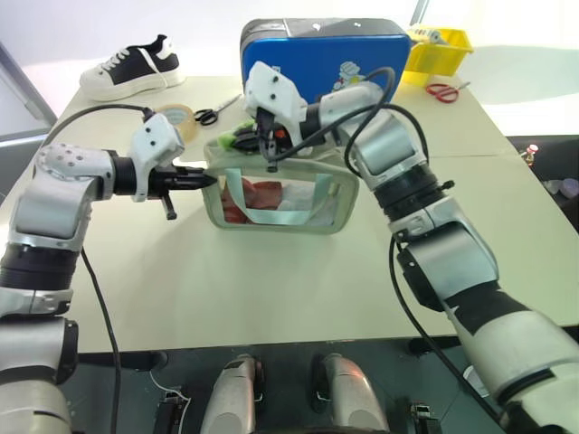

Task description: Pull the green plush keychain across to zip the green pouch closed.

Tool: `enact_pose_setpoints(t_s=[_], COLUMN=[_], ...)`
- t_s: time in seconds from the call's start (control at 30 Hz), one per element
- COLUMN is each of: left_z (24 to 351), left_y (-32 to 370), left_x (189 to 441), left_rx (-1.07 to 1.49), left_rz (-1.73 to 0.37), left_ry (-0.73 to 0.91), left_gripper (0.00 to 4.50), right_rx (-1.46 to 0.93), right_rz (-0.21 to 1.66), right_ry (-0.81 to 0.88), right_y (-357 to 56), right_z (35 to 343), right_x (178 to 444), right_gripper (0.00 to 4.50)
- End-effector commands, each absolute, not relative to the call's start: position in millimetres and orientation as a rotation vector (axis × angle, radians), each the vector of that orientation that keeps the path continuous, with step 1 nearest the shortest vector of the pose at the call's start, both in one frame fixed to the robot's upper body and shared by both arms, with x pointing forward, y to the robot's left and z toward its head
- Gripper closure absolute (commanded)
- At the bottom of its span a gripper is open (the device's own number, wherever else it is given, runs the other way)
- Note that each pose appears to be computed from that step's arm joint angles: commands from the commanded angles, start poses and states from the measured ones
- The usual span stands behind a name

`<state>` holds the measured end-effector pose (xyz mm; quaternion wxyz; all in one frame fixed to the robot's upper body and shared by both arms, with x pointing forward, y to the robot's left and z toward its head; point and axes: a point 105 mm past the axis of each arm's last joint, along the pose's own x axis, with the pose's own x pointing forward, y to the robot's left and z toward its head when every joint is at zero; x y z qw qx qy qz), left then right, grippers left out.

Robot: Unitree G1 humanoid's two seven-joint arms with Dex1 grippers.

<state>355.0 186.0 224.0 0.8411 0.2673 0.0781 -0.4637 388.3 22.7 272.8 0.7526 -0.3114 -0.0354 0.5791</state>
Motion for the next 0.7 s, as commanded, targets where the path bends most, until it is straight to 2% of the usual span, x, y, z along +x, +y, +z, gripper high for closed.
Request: enact_pose_setpoints(t_s=[0.03,0.2,0.37,0.43,0.57,0.7], left_z=[236,234,229,228,229,230], left_y=[184,184,184,184,182,183], left_x=[354,353,352,352,352,352], left_rx=[0.587,0.581,0.567,0.562,0.558,0.563], left_rz=[-0.975,-0.98,-0.981,-0.981,-0.984,-0.98], left_ry=[0.116,0.118,0.131,0.134,0.135,0.137], left_gripper=[4.5,4.5,4.5,4.5,4.5,4.5], right_rx=[-0.664,-0.663,-0.668,-0.658,-0.661,-0.588], right_rz=[1.17,0.968,0.694,0.624,0.436,0.321], right_ry=[-0.161,-0.153,-0.099,-0.086,-0.026,0.046], right_y=[-2,-60,-132,-149,-193,-214], right_z=[306,323,322,321,302,268], right_x=[389,395,400,399,400,398], right_gripper=[4.46,4.46,4.46,4.46,4.46,4.46])
